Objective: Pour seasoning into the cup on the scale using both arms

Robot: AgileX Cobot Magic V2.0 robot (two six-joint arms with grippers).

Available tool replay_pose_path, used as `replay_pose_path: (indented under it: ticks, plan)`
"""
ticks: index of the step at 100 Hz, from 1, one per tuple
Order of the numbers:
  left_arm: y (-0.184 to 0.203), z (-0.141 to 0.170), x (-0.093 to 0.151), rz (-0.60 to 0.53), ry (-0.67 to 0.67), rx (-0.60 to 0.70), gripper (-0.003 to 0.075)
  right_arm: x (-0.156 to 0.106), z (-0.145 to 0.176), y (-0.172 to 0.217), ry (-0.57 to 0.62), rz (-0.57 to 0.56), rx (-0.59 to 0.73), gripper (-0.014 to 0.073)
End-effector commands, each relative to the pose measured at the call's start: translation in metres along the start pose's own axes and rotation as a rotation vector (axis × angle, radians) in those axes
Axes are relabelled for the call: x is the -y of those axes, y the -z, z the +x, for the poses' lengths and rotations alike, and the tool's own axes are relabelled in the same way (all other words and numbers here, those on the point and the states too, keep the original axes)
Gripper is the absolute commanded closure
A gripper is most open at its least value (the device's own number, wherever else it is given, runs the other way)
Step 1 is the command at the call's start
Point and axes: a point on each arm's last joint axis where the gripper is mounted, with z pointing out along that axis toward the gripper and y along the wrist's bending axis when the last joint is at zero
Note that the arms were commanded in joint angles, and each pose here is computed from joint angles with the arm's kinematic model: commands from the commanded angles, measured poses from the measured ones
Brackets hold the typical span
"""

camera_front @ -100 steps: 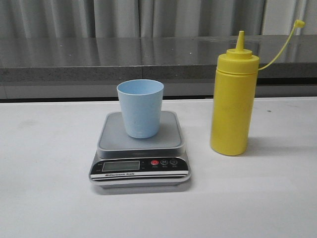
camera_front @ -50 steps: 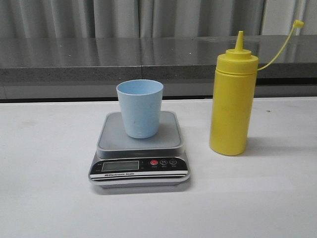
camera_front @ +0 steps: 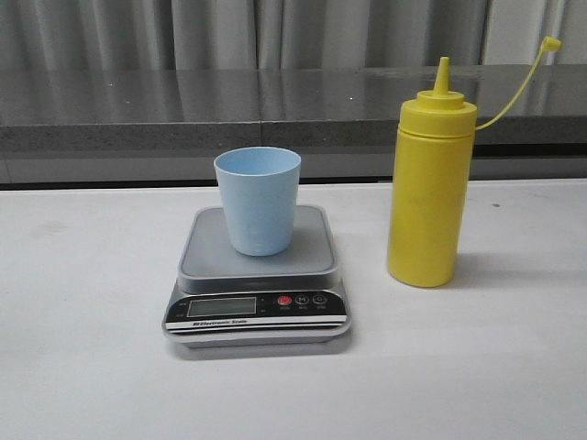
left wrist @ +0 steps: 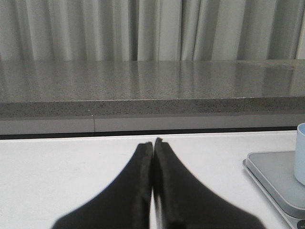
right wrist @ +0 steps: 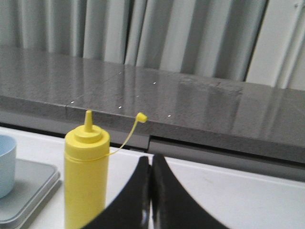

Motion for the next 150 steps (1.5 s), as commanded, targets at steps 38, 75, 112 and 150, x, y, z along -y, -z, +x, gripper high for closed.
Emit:
replay_pose_path:
  ticks: [38,75,112,150]
  plan:
    - [0.001,0.005,0.000,0.005,0.009,0.069,0.0740,0.008,0.023,0.031,-0.012,0.194,0.112,0.0662]
    - [0.001,0.005,0.000,0.005,0.009,0.069,0.0740,0.007,0.044,0.029,-0.008,0.193,0.040,0.0662]
    - [0.001,0.005,0.000,0.005,0.009,0.069,0.0740,0.007,0.044,0.029,-0.011,0.193,0.032,0.0662]
    - [0.001,0.005,0.000,0.005,0.009,0.069,0.0740,0.007,0.044,0.029,-0.011,0.193,0.032,0.0662]
